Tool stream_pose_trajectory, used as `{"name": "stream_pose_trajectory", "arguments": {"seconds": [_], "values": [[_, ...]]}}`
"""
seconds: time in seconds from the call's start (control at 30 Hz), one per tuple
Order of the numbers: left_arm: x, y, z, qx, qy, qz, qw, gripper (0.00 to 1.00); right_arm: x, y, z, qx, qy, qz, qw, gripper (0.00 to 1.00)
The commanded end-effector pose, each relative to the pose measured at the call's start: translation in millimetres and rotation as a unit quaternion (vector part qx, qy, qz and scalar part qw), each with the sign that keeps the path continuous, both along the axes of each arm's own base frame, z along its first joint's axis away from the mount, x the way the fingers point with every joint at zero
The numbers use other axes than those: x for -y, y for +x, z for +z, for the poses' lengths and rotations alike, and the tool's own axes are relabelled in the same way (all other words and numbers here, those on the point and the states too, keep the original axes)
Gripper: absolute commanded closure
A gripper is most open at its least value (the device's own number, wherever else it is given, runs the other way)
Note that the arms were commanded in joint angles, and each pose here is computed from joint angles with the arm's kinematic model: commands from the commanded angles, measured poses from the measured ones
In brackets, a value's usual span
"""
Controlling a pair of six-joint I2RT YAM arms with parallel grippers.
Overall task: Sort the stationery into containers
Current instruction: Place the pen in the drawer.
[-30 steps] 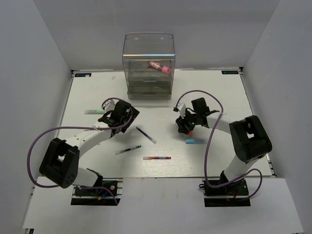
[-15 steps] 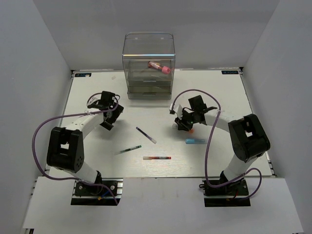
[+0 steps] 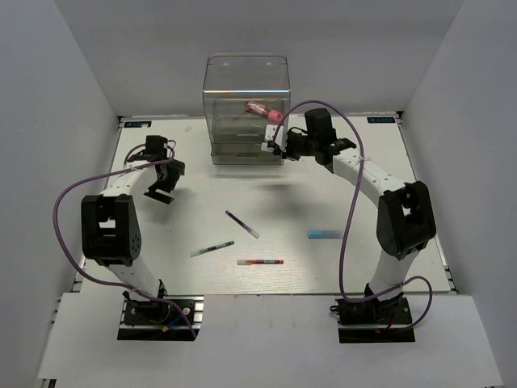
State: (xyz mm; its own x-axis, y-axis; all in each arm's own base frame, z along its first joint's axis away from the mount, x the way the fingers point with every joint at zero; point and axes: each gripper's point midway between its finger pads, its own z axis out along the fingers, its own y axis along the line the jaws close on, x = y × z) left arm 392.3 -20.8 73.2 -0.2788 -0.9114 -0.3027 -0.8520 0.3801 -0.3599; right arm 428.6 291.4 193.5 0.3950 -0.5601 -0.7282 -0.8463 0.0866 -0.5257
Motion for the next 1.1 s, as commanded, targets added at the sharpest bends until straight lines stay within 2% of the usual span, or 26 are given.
{"name": "stream_pose_trajectory", "arguments": {"seconds": [0.0,0.07,0.43,0.57,0.67,0.7,0.83,0.93,1.07], "values": [[-7.6,2.0,11.4,-0.005,-0.015,0.017,1.0,0.01,-16.8,21.3,15.9,0.059,0.012,0.006,0.998,1.0],[-11.8,2.1,11.5,-0.005,-0.02,0.022,1.0,0.01,-25.5,32.2,20.8,0.094,0.018,0.007,0.995,1.0],[-39.7,3.3,5.8,-0.009,-0.029,0.058,0.998,0.01,-70.1,48.8,12.6,0.156,0.025,0.027,0.987,0.99],[-46.0,2.3,2.4,-0.014,-0.032,0.062,0.998,0.01,-75.7,60.0,2.8,0.155,0.019,0.022,0.987,0.97],[-44.1,2.0,-1.4,-0.019,-0.037,0.059,0.997,0.01,-78.2,63.4,-8.6,0.146,0.011,0.021,0.989,0.85],[-47.7,1.8,-1.5,-0.019,-0.037,0.064,0.997,0.01,-77.8,64.0,-15.7,0.138,0.009,0.02,0.99,0.75],[-48.2,5.1,-3.2,-0.023,-0.037,0.064,0.997,0.01,-74.0,59.0,-23.4,0.122,0.009,0.016,0.992,0.53],[-52.8,12.0,0.1,-0.02,-0.037,0.069,0.997,0.01,-69.4,47.6,-21.8,0.117,0.017,0.018,0.993,0.49],[-54.6,13.1,-6.6,-0.035,-0.034,0.071,0.996,0.01,-64.8,30.1,-1.9,0.124,0.042,0.027,0.991,0.47]]}}
